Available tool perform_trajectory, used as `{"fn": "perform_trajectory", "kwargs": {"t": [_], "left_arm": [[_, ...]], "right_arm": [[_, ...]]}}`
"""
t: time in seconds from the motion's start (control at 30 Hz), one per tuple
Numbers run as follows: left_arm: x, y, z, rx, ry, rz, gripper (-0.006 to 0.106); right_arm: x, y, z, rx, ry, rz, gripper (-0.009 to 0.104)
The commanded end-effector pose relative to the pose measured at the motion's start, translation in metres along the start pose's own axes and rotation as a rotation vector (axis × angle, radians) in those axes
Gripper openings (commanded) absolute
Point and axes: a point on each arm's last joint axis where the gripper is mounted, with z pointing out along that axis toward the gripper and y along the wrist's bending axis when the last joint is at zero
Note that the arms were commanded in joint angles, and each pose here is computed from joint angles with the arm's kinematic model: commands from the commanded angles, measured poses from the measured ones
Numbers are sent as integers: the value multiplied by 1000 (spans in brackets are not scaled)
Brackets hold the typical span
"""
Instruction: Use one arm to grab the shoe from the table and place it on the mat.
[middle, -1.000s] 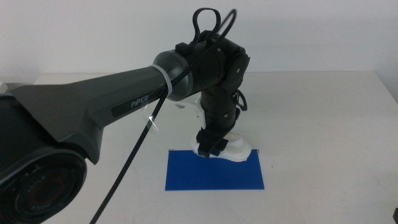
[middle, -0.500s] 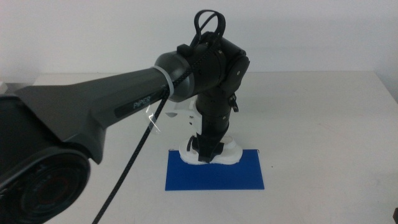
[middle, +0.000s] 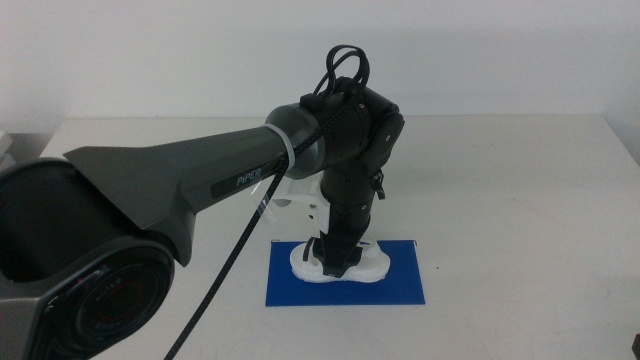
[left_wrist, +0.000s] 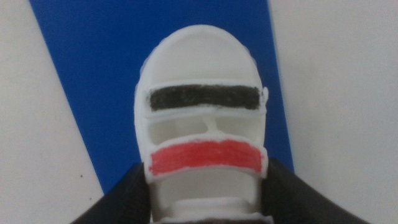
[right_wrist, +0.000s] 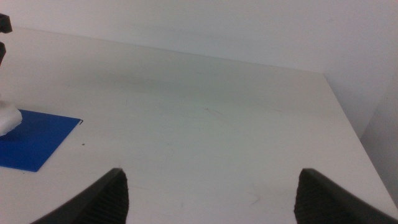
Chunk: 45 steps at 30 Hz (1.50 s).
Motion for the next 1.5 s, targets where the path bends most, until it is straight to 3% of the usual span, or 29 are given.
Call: {"fn": "perform_trajectory", "kwargs": {"t": [0.0, 0.3, 0.33, 0.5, 0.8, 0.9, 1.07, 1.2, 1.3, 1.47], "left_arm": [[-4, 6, -34, -3, -3, -26, -1], [-1, 7, -31, -28, 24, -37, 1], [-1, 7, -31, -28, 24, -37, 66], [-1, 7, -33, -24, 27, -37, 91], [-9, 14, -80, 69, 77, -5, 94], [-17, 20, -111, 135, 107, -11, 94], [-51, 32, -174, 327, 65, -7, 94], [-73, 47, -216, 470, -52, 204, 94], [-90, 56, -241, 540, -218, 492, 94], [-113, 76, -276, 549, -503, 1019, 94]], "right_arm": [[-5, 0, 0, 3, -64, -21, 78], [-5, 0, 0, 3, -64, -21, 78], [-5, 0, 0, 3, -64, -21, 78], [-5, 0, 0, 3, -64, -21, 78], [-5, 0, 0, 3, -64, -21, 78], [-5, 0, 0, 3, -64, -21, 78], [-5, 0, 0, 3, -64, -21, 78], [-5, 0, 0, 3, -64, -21, 78], [-5, 0, 0, 3, -64, -21, 78], [-5, 0, 0, 3, -64, -21, 78]]}}
